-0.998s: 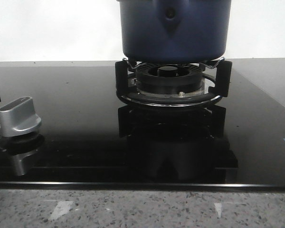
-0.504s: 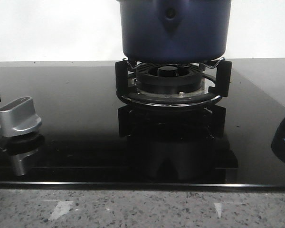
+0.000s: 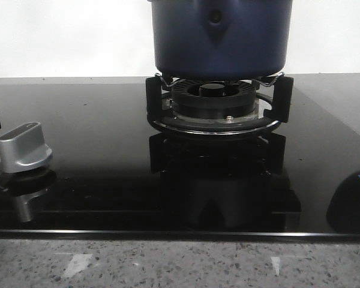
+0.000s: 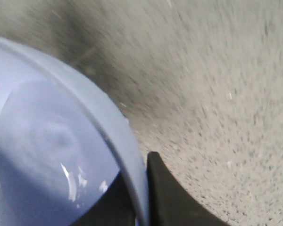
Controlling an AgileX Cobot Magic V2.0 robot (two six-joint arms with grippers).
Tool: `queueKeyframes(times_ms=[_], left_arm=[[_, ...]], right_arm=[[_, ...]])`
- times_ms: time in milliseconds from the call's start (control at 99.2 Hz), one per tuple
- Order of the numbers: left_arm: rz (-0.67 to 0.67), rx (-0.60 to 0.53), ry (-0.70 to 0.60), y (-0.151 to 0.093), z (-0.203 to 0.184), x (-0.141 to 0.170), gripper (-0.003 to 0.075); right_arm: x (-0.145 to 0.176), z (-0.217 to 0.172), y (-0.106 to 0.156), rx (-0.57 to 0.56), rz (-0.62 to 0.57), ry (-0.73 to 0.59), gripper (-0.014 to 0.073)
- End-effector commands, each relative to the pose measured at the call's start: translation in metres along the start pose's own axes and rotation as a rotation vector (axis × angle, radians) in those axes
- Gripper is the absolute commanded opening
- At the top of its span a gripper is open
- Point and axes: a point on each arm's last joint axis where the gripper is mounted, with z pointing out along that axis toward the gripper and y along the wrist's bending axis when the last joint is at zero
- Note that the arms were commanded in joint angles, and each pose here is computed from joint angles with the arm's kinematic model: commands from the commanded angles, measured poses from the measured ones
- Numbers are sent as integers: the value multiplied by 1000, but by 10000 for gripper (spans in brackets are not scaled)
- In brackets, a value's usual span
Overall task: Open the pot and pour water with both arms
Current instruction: 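Lift the bowl with the right gripper and carry it over the pot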
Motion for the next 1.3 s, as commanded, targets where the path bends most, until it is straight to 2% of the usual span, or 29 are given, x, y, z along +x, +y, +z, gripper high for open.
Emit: queueKeyframes(times_ms=[0, 282, 736, 967, 1290], left_arm=[[-34, 33, -100, -9, -5, -21, 253], [-34, 27, -100, -8, -5, -20, 253], [-34, 25, -99, -8, -5, -20, 253], [-34, 25, -99, -8, -5, -20, 253], [-35, 9, -98, -7, -5, -20, 253]], right_arm=[[-15, -35, 12, -53, -44, -126, -66], [-39, -85, 49, -164, -148, -202, -62], [-53, -89, 148, -352, -405, -179, -44], [-53, -85, 183, -302, -528, -286, -44], [-48, -68, 210, -136, -696, -441, -44]])
